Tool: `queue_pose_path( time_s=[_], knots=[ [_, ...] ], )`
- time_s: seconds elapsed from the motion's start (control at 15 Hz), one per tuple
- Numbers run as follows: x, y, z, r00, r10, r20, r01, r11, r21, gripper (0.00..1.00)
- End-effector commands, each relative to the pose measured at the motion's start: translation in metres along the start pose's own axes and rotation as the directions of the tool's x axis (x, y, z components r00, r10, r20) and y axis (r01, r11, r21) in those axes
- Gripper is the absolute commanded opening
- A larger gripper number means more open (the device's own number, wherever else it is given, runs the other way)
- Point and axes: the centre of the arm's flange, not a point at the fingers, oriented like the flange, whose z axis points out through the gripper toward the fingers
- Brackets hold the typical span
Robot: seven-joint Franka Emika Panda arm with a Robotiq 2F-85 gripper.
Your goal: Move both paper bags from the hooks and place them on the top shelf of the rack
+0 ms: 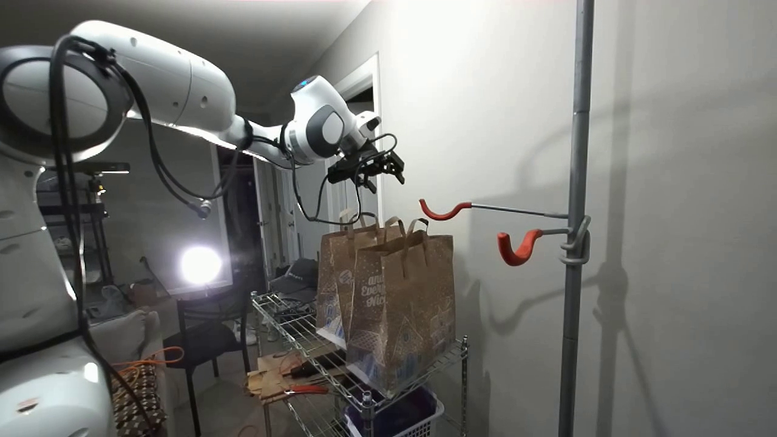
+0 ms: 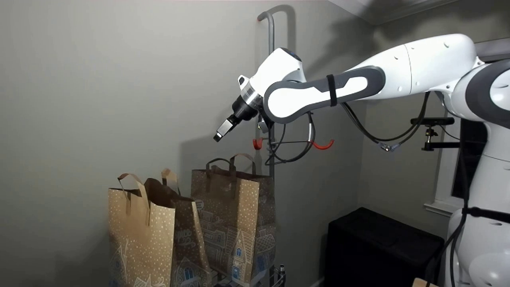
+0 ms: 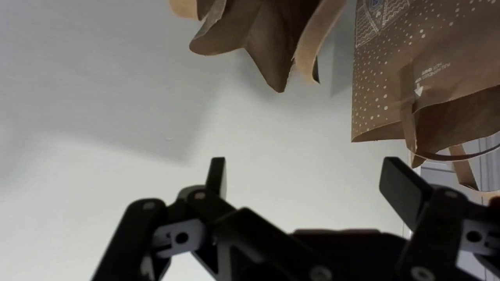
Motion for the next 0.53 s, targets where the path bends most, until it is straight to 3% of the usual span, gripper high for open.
queue_pose_path(
  time_s=[0.0,0.2,0.47],
  knots=[
    [-0.005,-0.005,-0.027,1.000,0.011,-0.029,-0.011,1.000,0.000,1.00],
    [-0.004,-0.011,-0.049,0.999,0.037,0.018,-0.037,0.999,0.004,1.00],
    [-0.019,-0.022,-0.068,0.987,0.057,0.148,-0.060,0.998,0.015,1.00]
  ],
)
